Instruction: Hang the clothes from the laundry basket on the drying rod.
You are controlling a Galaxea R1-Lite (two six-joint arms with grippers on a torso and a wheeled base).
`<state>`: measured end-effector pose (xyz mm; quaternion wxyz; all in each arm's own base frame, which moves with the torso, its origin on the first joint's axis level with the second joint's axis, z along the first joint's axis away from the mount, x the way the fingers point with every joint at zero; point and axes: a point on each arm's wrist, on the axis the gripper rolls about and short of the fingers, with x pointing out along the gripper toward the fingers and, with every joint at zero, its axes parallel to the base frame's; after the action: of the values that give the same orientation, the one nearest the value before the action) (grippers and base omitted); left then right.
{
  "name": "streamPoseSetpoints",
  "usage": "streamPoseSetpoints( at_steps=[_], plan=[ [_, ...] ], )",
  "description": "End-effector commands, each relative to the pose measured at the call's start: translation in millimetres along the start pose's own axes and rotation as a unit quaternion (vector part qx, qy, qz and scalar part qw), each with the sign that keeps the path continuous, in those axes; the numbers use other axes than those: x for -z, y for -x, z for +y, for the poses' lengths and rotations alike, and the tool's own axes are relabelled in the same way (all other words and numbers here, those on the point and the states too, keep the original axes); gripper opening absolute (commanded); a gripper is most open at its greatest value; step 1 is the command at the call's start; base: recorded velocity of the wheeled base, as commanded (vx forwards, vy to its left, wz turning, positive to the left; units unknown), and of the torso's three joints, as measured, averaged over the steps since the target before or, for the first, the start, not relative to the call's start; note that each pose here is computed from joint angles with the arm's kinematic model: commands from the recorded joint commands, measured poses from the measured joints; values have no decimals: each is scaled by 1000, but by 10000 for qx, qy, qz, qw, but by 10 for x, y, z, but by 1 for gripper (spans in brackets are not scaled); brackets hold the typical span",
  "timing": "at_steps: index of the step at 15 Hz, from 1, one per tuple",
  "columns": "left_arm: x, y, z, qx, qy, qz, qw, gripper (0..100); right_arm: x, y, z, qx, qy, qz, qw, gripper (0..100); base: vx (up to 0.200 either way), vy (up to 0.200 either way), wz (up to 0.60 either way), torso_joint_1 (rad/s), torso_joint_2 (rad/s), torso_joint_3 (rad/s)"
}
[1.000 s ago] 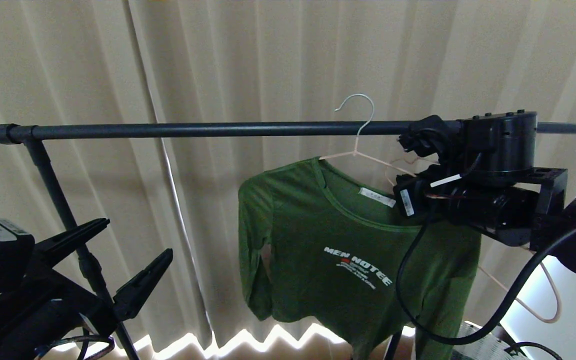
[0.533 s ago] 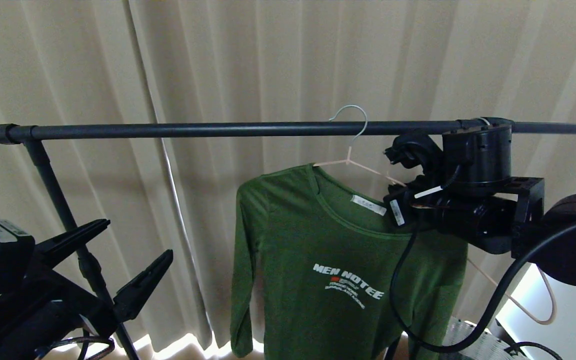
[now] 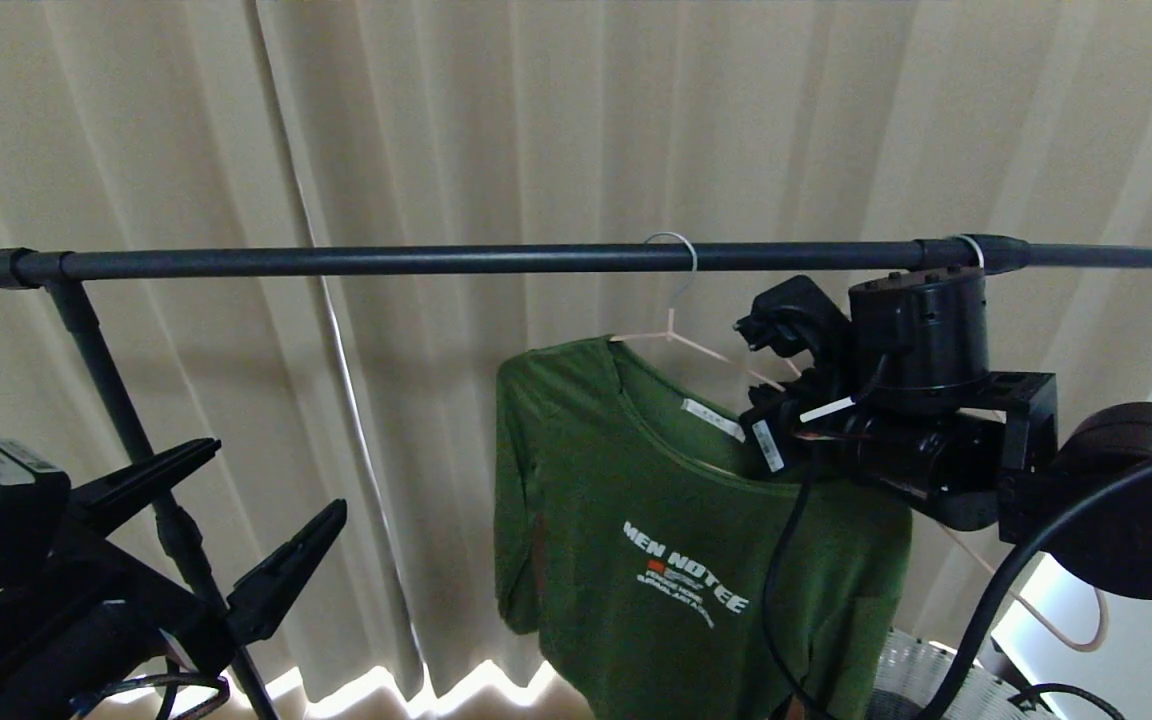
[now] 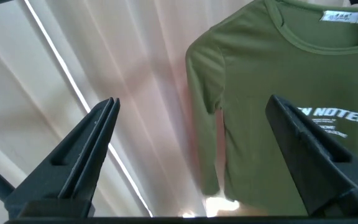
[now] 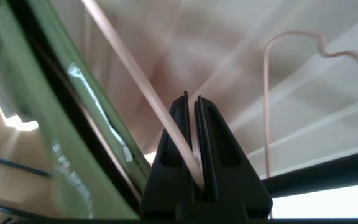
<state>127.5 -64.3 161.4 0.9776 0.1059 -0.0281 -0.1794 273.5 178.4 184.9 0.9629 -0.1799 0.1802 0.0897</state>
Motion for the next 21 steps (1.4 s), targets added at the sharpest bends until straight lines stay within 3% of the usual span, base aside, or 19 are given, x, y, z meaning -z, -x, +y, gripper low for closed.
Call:
streamPoseSetpoints(
  at_steps=[1,5,6,9,14,18,21],
  plan=[
    [1,0,0,-6,1,2,10000,100,-1,2,42,-63,32,-11,10000,0,0,0,0,0,0,0],
    [1,0,0,1,1,1,10000,100,2,16,104,-147,81,-12,9999,0,0,0,0,0,0,0],
    [-3,-2,1,-8,2,-5,10000,100,1,22,106,-153,73,-22,9999,100,0,0,0,0,0,0],
    [1,0,0,1,1,1,10000,100,3,59,95,-196,11,-98,9998,100,0,0,0,0,0,0],
    [16,8,-2,0,-11,32,10000,100,51,85,95,-222,-502,-462,9974,100,0,0,0,0,0,0],
    [7,17,1,-6,-7,2,10000,100,122,182,81,-742,-681,-941,9905,100,0,0,0,0,0,0],
    [5,23,-16,46,-6,-9,10000,100,124,359,3,-751,-742,-1130,9880,100,0,0,0,0,0,0]
  ],
)
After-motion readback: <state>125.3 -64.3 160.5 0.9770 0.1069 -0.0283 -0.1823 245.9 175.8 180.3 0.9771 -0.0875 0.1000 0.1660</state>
